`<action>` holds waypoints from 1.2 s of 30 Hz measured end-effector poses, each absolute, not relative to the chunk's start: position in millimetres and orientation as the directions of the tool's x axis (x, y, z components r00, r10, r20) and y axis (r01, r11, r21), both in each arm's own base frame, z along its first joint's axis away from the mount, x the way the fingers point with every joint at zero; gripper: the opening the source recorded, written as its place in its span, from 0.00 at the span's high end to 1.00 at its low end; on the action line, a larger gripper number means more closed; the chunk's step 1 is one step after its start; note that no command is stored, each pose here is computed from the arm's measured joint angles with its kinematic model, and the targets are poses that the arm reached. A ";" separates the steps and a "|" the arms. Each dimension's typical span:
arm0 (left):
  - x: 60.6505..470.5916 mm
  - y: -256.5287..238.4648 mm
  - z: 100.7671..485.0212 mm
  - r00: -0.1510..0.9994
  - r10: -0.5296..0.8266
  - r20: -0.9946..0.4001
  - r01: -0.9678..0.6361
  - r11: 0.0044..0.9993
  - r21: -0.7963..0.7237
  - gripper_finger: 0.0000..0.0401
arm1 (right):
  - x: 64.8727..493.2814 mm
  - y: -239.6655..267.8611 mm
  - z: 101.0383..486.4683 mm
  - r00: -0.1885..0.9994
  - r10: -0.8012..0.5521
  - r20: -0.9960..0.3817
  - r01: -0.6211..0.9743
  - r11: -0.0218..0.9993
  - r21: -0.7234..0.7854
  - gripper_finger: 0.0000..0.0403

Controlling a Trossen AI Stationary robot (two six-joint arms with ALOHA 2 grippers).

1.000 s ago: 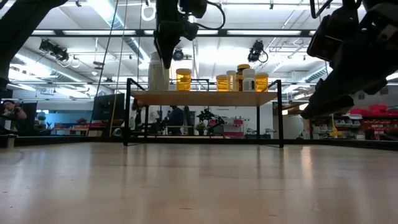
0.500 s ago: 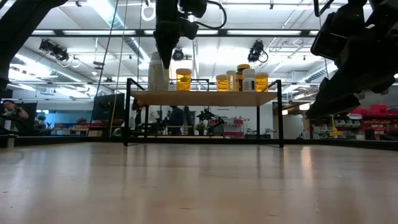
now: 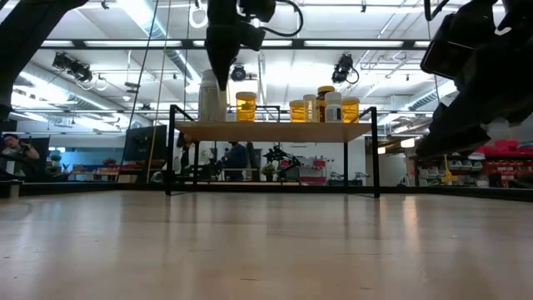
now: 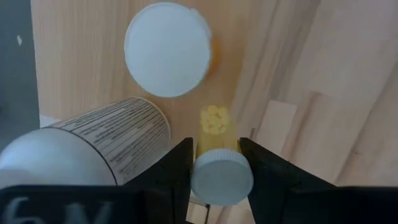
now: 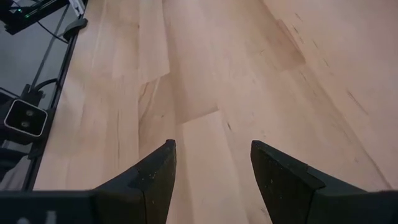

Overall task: Pick and place medicine bottles onto shelf by color
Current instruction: Put the small yellow medicine bottle on the shelf

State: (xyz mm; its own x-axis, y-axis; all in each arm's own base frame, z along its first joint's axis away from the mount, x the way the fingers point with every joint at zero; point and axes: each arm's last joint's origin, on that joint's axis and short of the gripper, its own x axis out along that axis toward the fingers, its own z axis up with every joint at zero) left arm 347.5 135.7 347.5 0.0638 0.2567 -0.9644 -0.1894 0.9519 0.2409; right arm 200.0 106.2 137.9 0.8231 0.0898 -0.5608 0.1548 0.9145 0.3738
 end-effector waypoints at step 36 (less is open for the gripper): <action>302.8 149.1 337.1 0.107 0.278 -0.955 -0.177 0.950 0.256 0.67 | 203.6 104.8 141.3 0.843 0.097 -0.529 0.147 0.904 0.401 0.47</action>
